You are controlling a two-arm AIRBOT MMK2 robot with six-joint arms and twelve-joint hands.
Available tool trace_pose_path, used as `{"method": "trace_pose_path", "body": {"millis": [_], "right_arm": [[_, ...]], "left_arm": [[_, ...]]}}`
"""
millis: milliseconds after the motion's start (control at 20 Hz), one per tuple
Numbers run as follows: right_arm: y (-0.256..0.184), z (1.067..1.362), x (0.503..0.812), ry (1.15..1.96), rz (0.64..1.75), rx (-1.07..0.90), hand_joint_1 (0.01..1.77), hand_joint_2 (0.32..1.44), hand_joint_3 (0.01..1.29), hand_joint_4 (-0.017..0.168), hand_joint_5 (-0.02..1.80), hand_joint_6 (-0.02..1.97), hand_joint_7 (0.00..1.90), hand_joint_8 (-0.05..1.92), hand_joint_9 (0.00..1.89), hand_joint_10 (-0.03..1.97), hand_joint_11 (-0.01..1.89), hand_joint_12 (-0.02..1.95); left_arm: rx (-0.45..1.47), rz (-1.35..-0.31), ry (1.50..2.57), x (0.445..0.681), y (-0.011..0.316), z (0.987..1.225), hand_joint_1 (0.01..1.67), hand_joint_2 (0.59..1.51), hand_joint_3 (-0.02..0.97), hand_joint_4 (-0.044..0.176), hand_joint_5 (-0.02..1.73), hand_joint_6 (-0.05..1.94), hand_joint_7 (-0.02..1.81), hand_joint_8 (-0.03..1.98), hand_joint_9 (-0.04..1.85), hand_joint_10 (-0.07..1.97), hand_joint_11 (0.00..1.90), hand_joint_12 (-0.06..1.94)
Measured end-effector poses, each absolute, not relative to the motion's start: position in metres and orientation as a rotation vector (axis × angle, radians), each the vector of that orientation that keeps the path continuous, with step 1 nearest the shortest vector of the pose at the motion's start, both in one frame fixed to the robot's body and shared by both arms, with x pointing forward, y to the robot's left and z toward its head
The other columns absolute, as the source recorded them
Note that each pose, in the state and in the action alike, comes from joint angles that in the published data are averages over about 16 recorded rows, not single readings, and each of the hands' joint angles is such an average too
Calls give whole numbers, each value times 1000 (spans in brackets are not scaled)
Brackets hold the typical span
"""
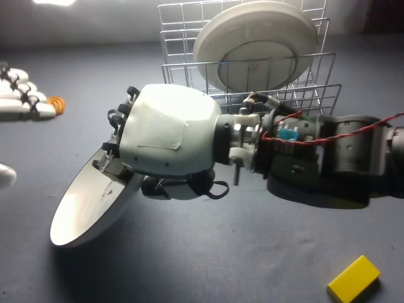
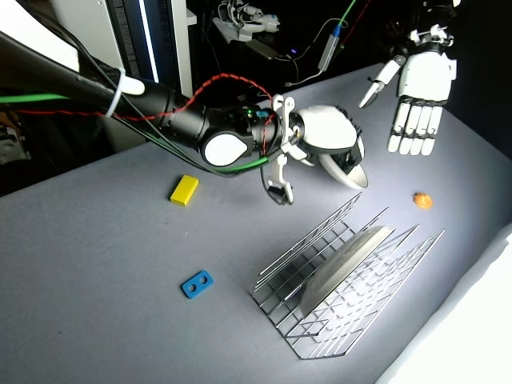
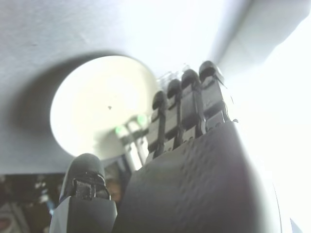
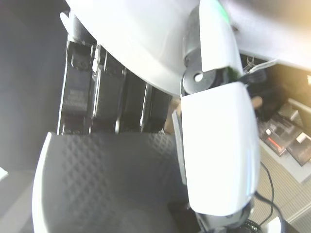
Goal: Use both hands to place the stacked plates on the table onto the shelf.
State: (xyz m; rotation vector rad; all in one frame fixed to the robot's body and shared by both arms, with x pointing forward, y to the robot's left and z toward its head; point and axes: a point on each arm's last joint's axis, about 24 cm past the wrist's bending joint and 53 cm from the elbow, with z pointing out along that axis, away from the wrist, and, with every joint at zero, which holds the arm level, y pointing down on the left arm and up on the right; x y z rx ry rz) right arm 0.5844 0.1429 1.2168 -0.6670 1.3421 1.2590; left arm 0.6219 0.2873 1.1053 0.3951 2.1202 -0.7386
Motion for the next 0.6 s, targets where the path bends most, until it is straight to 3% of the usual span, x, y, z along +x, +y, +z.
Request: {"method": "trace_pose_path", "body": {"millis": [350,600], "right_arm": [[131,1231,568,1281,1265,-708,1212,1028,11,21,971,989,1097,813,1262,-7,831,900],[126,1233,563,1265,1262,-727,1211,1050,12,20,971,986,1097,814,1258,-7,832,872]], "left_arm": [[402,-711,2075,633,292,1122,22,1186,9,6,144,11,114,11,76,12,25,35],[449,-723,2077,626,288,1122,22,1186,9,6,138,11,113,11,76,11,27,36]]}}
